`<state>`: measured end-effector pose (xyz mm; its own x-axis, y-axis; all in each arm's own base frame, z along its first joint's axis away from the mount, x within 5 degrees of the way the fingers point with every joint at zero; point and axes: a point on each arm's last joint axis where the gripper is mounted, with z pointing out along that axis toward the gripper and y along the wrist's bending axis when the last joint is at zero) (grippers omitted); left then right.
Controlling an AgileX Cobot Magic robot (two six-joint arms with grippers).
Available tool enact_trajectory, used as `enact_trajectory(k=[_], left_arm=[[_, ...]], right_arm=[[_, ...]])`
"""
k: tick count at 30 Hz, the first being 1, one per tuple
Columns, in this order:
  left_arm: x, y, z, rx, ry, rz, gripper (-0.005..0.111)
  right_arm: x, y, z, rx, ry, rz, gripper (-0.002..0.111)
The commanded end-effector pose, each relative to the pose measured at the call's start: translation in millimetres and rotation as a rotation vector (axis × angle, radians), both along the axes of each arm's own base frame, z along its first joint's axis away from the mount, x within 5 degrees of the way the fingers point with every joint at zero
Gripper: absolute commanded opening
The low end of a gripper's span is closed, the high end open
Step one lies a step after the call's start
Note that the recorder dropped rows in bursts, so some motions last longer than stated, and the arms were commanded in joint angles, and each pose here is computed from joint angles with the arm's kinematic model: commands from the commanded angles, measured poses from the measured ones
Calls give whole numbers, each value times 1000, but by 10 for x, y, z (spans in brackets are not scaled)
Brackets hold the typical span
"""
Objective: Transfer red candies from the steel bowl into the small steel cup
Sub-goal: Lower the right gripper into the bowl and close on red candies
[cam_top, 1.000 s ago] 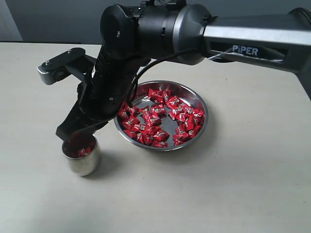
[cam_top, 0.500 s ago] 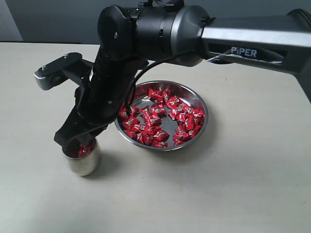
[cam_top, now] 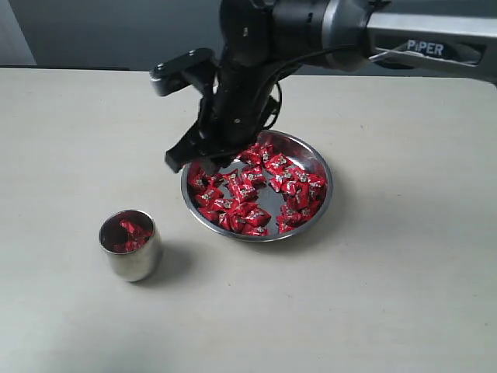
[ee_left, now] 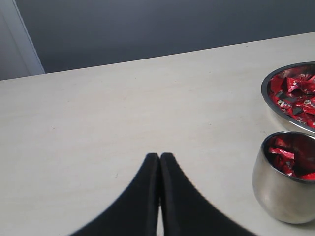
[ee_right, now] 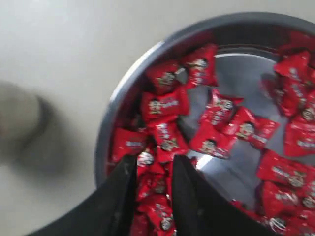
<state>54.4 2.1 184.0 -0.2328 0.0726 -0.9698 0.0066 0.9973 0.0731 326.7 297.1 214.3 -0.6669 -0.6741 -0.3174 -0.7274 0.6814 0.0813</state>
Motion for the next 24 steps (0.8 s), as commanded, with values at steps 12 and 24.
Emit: enact_trajectory(k=[12,24], left_arm=[[-1,0,14,-7,-15,2,0],[-1,0,14,-7,-15,2,0]], right_arm=[[149,-287,-636,-184,245,-21,27],[167,-279,-714,-189,244,-21,45]])
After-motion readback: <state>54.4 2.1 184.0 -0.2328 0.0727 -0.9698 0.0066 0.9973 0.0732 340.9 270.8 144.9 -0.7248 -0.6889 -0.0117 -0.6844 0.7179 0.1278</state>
